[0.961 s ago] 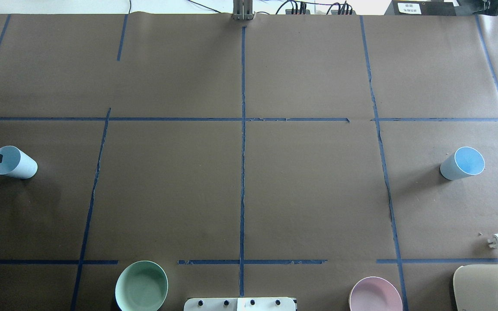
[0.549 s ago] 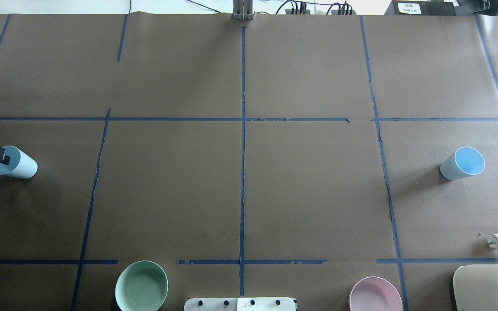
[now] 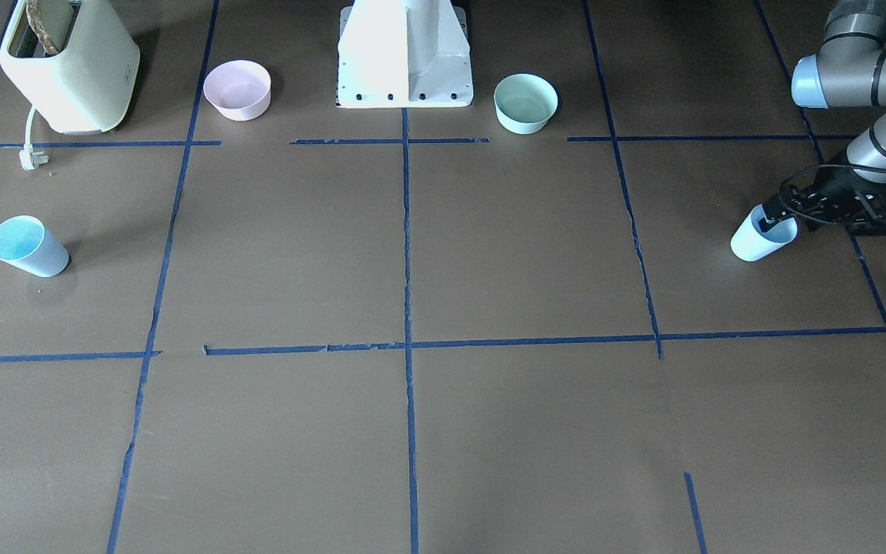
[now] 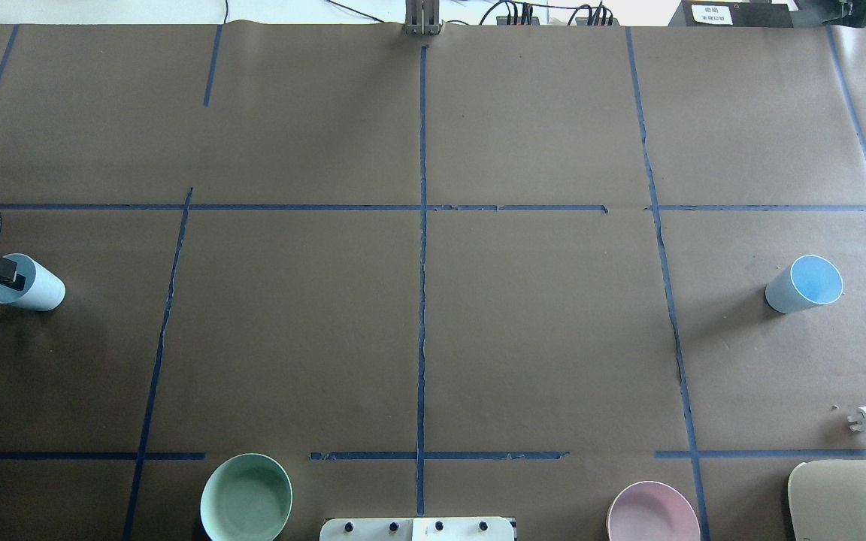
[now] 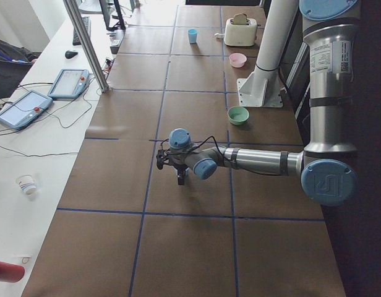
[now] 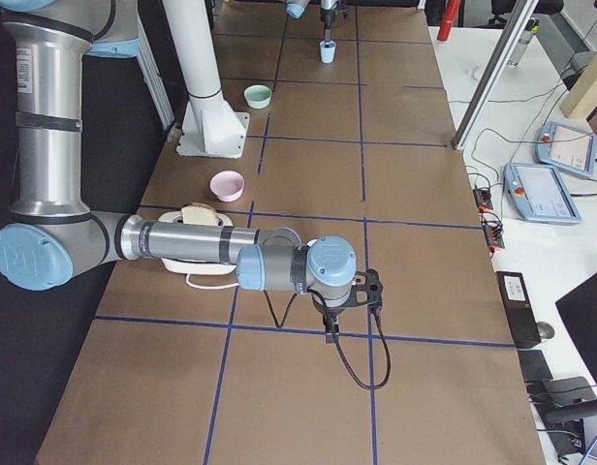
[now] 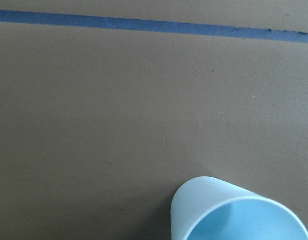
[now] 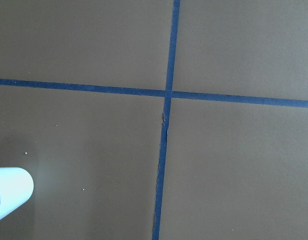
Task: Stack blue cups with both arms
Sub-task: 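Lower the left gripper onto the light blue cup and grasp it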
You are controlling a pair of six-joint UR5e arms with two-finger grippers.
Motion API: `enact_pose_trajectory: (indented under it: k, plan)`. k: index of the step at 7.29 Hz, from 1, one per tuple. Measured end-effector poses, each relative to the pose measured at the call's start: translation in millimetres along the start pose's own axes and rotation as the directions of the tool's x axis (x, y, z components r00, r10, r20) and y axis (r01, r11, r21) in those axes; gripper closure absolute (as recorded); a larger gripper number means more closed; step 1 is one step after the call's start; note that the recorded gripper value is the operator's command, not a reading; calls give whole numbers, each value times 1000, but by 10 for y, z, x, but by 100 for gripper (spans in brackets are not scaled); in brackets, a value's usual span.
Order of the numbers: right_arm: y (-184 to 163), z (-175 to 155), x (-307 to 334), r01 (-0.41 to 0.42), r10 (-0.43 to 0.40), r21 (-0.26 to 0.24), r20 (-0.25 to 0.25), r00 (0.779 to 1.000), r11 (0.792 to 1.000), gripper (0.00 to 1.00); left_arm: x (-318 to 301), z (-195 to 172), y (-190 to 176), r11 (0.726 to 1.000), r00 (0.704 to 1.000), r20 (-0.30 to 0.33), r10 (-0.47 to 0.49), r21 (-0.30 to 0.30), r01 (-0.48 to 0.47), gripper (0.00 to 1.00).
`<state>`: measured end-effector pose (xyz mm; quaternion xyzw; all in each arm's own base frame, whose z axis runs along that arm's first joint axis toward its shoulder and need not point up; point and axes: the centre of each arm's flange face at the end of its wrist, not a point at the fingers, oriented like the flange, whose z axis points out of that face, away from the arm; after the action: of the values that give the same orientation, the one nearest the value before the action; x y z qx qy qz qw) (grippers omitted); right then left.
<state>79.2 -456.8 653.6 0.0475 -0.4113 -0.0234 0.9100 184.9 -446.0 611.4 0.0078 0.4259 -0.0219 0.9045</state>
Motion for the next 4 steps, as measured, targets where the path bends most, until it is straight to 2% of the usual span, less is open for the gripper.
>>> enact_pose_trajectory:
  k: [1,3,4]
  plan:
    - [0,0,0,0,0,0,0,1000,1000,0,1,7,-5,1000,1000,0,1,-1,-1,90]
    - [0,0,0,0,0,0,0,1000,1000,0,21,-2,-8,1000,1000,-4,4,0,-4,100]
    - [0,0,0,-1,1,0,0,1000,1000,0,82,-51,-11,1000,1000,-14,8,4,-8,100]
